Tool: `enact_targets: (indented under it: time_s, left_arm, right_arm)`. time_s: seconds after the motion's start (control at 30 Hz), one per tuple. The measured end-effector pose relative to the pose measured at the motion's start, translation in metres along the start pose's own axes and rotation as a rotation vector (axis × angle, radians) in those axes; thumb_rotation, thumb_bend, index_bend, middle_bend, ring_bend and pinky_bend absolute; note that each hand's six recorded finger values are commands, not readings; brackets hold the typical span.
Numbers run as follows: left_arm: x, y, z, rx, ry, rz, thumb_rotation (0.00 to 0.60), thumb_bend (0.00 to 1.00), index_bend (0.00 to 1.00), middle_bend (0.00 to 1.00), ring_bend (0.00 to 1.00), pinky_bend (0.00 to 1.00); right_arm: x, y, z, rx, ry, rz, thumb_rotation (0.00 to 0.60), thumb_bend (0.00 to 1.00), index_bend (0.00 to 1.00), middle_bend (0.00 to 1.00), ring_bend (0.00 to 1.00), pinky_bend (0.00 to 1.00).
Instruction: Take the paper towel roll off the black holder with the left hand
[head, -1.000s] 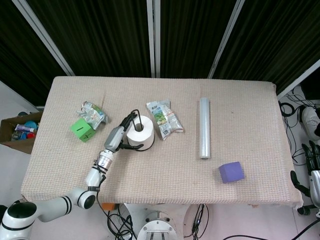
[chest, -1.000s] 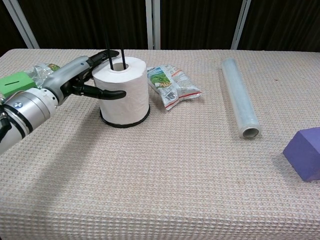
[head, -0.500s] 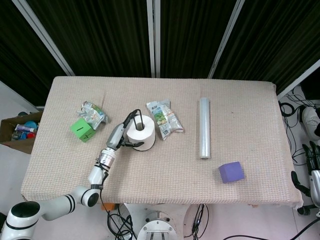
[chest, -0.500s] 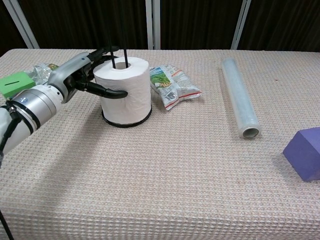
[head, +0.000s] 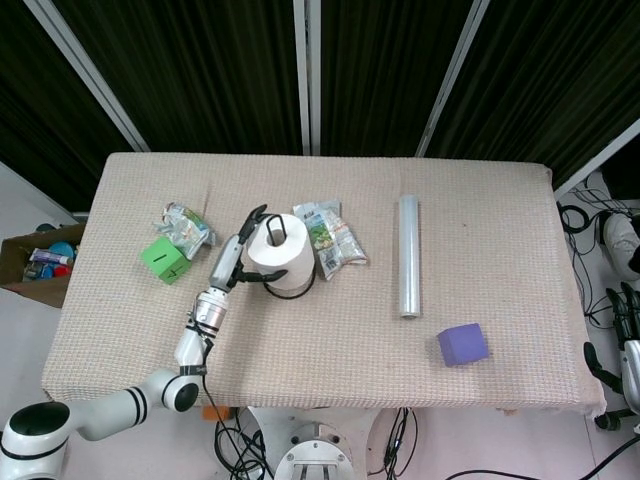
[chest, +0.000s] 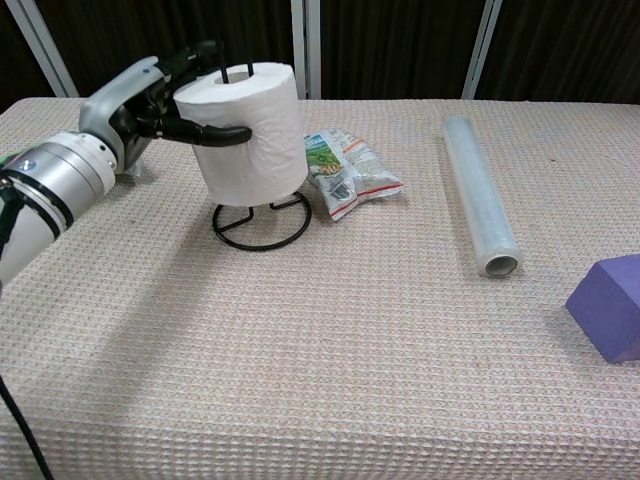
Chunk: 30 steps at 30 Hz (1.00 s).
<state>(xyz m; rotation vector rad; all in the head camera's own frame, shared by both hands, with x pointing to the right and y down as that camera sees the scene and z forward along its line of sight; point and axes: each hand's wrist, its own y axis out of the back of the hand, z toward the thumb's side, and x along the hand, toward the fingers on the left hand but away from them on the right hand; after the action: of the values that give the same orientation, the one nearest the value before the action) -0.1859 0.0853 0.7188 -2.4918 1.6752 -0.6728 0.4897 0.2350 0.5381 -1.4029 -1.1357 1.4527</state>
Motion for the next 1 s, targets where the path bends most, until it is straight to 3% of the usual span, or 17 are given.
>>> enact_targets:
  time_s: [0.17, 0.37, 0.47, 0.6, 0.73, 0.87, 1.0]
  left_arm:
    - [0.007, 0.021, 0.042, -0.029, -0.093, 0.043, 0.600, 0.29, 0.04, 0.34, 0.37, 0.30]
    - [0.005, 0.050, 0.112, -0.073, -0.226, 0.086, 0.600, 0.29, 0.04, 0.34, 0.37, 0.30]
    - [-0.002, 0.070, 0.149, -0.104, -0.290, 0.118, 0.600, 0.28, 0.03, 0.33, 0.37, 0.30]
    - [-0.018, 0.113, 0.186, -0.090, -0.359, 0.204, 0.600, 0.28, 0.04, 0.33, 0.37, 0.30]
    - [-0.038, 0.139, 0.177, -0.024, -0.335, 0.249, 0.600, 0.29, 0.04, 0.33, 0.37, 0.30]
    - [-0.058, 0.135, 0.145, 0.059, -0.274, 0.216, 0.600, 0.28, 0.04, 0.33, 0.37, 0.30]
    - [-0.083, 0.124, 0.092, 0.170, -0.189, 0.157, 0.600, 0.29, 0.04, 0.33, 0.36, 0.30]
  right_arm:
    - [-0.001, -0.001, 0.000, -0.006, 0.001, 0.003, 0.600, 0.32, 0.00, 0.00, 0.00, 0.00]
    - [-0.002, -0.001, 0.001, -0.015, 0.006, -0.006, 0.600, 0.32, 0.00, 0.00, 0.00, 0.00]
    - [-0.001, -0.002, 0.002, -0.016, 0.009, -0.002, 0.600, 0.32, 0.00, 0.00, 0.00, 0.00]
    - [-0.001, -0.004, 0.003, -0.016, 0.014, 0.004, 0.600, 0.32, 0.00, 0.00, 0.00, 0.00]
    - [-0.002, -0.005, 0.005, -0.014, 0.016, 0.006, 0.600, 0.32, 0.00, 0.00, 0.00, 0.00]
    - [-0.003, -0.008, 0.008, -0.012, 0.022, 0.012, 0.600, 0.33, 0.00, 0.00, 0.00, 0.00]
    - [-0.005, -0.010, 0.011, -0.007, 0.026, 0.020, 0.600, 0.32, 0.00, 0.00, 0.00, 0.00]
